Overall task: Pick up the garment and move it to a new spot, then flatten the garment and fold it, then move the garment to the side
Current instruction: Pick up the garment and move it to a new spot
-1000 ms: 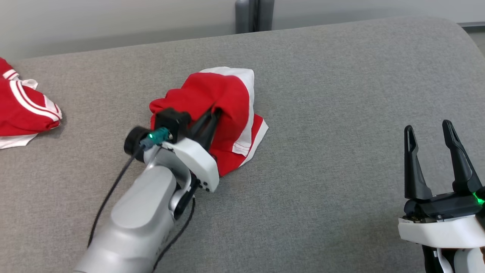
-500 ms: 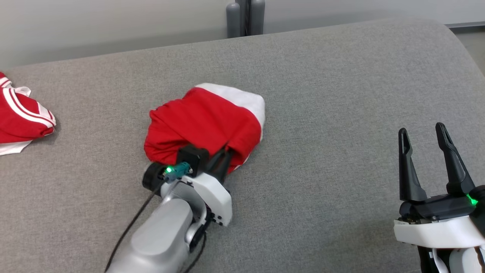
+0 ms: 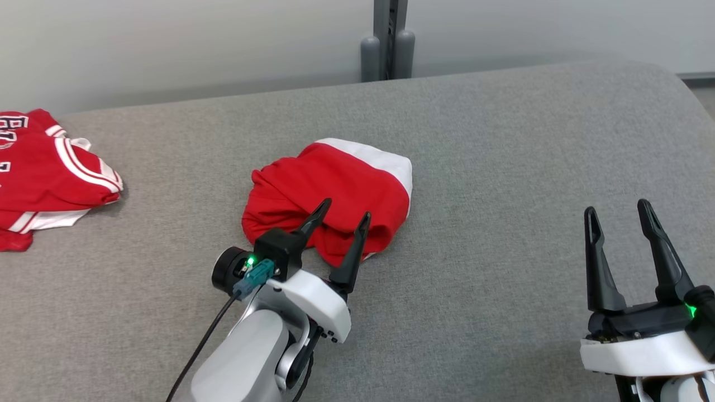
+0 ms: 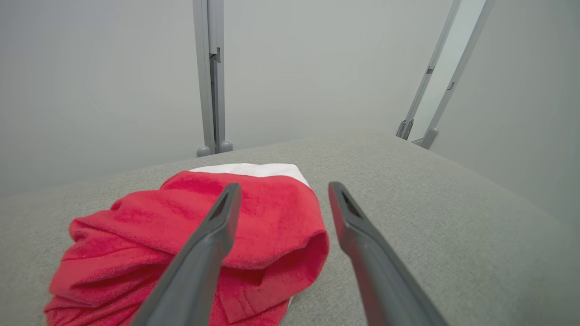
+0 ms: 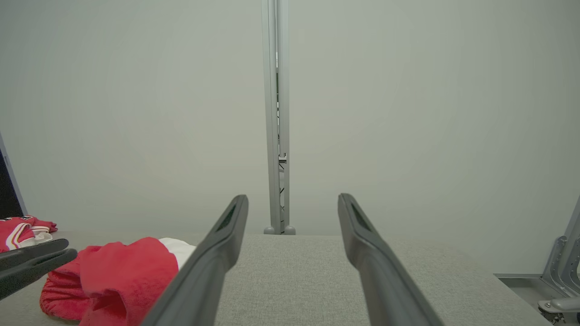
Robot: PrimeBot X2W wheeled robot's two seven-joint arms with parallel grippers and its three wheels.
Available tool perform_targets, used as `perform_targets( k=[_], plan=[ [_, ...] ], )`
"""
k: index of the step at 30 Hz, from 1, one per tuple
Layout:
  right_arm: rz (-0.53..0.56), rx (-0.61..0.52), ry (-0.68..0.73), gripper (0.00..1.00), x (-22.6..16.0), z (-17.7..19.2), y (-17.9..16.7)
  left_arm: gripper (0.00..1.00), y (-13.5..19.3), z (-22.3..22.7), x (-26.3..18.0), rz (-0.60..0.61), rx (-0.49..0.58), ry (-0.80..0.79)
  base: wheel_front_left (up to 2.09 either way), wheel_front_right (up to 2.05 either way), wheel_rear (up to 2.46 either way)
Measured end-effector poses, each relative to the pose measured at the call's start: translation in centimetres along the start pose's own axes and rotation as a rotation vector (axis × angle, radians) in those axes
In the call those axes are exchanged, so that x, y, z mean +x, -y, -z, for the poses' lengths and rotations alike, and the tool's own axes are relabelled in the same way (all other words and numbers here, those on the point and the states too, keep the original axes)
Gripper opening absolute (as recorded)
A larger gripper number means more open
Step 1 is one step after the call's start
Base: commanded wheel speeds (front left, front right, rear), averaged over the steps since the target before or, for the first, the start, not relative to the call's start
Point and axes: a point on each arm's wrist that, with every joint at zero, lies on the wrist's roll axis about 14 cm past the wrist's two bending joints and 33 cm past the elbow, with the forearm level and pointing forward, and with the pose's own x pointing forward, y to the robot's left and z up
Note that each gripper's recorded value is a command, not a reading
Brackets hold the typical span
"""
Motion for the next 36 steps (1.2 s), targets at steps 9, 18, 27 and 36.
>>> perform_targets(
  k=[9,18,27,36],
  plan=[
    [-0.027,0.003,0.000,1.00,-0.9,-0.3,-1.0,1.00,-2.5,-3.7,-3.7,-0.123,0.117,0.135,0.00,0.00,0.00],
    [-0.031,0.008,-0.015,1.00,-1.8,-0.1,-1.2,1.00,-6.0,-3.7,-9.1,-0.309,0.113,0.175,0.00,0.00,0.00],
    [-0.006,0.019,-0.056,1.00,-2.8,1.1,-0.4,1.00,-8.7,-3.4,-13.4,-0.459,0.117,0.181,0.00,0.00,0.00],
    [0.011,0.034,-0.126,1.00,-3.7,3.2,0.0,1.00,-9.5,-2.9,-14.5,-0.497,0.106,0.173,0.00,0.00,0.00]
  ],
)
